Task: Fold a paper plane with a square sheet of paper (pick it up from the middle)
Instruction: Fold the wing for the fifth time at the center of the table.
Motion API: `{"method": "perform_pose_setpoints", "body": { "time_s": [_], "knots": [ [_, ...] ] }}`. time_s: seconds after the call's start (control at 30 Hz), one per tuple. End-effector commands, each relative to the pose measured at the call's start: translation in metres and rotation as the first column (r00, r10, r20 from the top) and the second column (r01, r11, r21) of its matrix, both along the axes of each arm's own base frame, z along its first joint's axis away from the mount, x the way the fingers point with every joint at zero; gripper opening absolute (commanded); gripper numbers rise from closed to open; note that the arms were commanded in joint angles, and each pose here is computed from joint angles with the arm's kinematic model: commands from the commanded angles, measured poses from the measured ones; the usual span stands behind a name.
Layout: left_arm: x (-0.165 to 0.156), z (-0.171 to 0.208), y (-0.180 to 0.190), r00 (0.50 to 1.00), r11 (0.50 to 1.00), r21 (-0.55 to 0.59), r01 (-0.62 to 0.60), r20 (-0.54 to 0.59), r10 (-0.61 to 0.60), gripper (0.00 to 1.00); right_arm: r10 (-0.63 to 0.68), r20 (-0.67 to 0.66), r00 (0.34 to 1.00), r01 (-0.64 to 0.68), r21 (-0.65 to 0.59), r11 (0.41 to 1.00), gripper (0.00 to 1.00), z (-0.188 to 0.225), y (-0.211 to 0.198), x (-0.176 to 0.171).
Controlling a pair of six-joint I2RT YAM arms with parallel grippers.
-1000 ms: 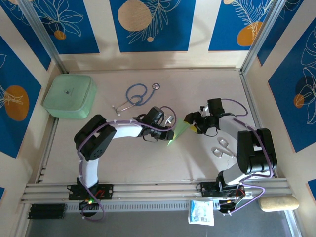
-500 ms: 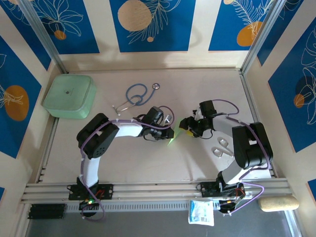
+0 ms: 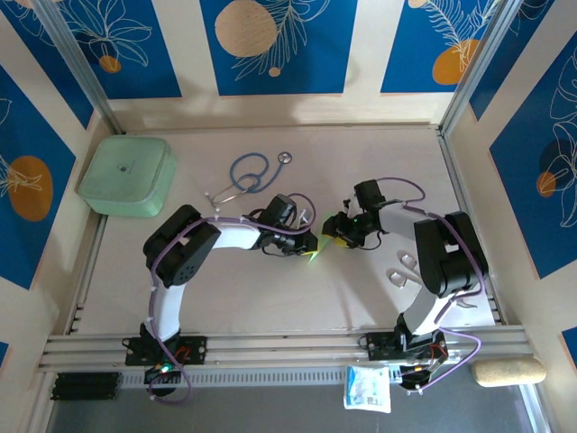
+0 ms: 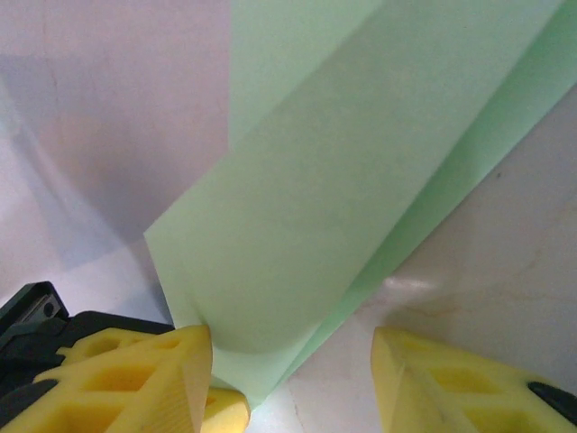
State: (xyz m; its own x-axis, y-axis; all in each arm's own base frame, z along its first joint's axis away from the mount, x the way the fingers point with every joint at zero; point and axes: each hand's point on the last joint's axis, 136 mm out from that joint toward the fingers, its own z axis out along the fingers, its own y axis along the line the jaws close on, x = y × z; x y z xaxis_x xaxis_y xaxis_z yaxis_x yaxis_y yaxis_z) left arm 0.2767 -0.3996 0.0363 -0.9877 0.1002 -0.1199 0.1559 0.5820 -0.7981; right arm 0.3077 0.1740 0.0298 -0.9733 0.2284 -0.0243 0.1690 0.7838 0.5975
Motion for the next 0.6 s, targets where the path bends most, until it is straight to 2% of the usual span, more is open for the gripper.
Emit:
{"method": "perform_pose_setpoints", "body": {
  "time_s": [0.0,0.23,0.57],
  "knots": [
    [-0.001,-0.008,0.003,0.999,1.000,-0.008,-0.005,-0.043,0.004,0.07,0.019,-0.024,1.000,-0.020,-0.029,0.999,0.50,-0.005,0.000,-0.002],
    [-0.001,-0.012,0.005,0.998,1.000,-0.004,-0.014,-0.056,0.014,0.08,0.003,-0.076,0.997,-0.008,-0.068,0.998,0.46,-0.018,-0.002,-0.004],
    [-0.001,-0.014,0.009,0.998,1.000,0.008,-0.024,-0.055,0.025,0.15,-0.030,-0.152,0.988,0.005,-0.162,0.987,0.41,-0.037,-0.010,-0.010]
  ]
}}
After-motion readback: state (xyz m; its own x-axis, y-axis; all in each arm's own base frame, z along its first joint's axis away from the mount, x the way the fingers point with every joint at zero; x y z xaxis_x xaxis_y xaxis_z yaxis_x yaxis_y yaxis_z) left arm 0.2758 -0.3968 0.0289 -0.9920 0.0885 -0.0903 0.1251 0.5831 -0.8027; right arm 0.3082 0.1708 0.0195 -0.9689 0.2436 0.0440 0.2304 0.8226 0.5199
